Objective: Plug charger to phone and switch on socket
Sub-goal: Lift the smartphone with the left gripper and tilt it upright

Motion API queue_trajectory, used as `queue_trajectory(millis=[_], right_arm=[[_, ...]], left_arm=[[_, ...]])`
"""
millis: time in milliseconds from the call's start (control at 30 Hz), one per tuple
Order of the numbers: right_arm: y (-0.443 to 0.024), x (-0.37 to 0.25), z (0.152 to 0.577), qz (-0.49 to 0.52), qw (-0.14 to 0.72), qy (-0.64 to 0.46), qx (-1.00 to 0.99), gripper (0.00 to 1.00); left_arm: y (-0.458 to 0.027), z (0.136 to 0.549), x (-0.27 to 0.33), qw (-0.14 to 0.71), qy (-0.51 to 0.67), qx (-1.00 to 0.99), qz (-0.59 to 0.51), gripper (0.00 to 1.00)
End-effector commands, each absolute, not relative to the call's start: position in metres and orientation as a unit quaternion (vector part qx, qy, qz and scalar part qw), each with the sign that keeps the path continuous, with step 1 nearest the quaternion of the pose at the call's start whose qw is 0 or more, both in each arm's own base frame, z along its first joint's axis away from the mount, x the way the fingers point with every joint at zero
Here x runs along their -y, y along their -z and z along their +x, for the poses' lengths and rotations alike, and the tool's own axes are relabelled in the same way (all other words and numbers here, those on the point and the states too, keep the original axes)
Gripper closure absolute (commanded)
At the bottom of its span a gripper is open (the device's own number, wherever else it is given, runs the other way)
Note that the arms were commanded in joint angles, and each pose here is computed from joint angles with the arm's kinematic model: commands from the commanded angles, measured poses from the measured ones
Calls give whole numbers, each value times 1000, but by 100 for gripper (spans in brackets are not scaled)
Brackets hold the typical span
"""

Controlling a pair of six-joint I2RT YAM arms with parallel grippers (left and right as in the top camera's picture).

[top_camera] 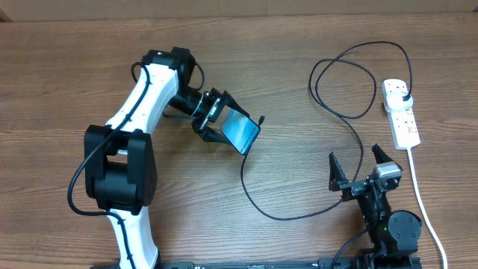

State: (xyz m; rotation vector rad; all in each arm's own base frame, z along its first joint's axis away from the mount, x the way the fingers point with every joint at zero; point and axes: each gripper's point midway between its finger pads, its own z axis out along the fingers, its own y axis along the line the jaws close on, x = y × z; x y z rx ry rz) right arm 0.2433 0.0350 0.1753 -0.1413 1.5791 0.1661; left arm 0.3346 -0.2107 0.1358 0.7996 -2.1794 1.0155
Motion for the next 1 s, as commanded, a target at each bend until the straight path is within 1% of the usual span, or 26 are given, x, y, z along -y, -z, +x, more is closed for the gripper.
queue_trajectory(millis=[0, 367, 667, 967], right_arm=[[-173, -37, 243, -67, 699, -79, -707, 0], [-173, -37, 243, -67, 699, -79, -707, 0], [-173, -37, 243, -67, 699, -79, -707, 0], [-173, -37, 243, -67, 699, -79, -707, 0]], left_arm=[[-160, 348, 210, 306, -435, 787, 312, 28], [-170, 365, 185, 298, -472, 757, 340, 28], [-171, 371, 177, 305, -472, 740, 369, 28], [-183, 378, 171, 314, -501, 712, 379, 28]])
